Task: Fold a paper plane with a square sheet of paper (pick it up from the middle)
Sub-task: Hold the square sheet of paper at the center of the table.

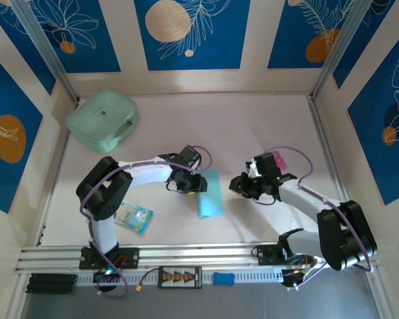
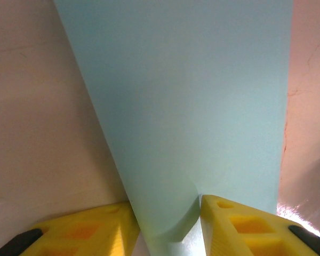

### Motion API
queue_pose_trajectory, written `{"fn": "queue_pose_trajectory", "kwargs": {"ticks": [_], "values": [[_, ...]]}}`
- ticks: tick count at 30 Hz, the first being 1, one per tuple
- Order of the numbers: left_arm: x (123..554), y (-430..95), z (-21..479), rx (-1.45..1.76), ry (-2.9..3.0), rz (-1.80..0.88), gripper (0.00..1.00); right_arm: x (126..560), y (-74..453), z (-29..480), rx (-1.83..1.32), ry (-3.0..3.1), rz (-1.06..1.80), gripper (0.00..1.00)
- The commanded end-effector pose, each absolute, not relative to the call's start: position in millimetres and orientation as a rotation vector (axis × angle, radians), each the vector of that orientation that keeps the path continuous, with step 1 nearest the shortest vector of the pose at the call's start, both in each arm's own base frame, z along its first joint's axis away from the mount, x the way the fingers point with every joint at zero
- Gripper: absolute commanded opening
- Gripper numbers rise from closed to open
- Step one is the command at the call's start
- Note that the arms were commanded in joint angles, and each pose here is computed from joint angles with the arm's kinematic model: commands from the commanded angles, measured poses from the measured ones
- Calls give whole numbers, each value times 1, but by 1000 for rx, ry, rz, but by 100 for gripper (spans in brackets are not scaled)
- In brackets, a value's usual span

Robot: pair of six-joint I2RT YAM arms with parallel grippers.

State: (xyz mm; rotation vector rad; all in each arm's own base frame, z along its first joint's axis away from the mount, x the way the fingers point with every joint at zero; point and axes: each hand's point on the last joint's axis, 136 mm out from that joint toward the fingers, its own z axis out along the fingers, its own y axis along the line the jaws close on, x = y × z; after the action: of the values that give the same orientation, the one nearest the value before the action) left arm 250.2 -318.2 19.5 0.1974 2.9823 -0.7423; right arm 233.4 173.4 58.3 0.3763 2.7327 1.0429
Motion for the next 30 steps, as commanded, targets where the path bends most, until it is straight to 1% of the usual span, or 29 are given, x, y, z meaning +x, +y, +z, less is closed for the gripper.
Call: {"fn": "queue_pose_trajectory", "kwargs": {"ticks": [1,30], "values": [[245,-303,-20,213,3049,-579,42,230,172,60,359,2747,1032,26],[244,-301,-24,199,3059,-516,43,227,173,60,353,2753,1031,26]]}}
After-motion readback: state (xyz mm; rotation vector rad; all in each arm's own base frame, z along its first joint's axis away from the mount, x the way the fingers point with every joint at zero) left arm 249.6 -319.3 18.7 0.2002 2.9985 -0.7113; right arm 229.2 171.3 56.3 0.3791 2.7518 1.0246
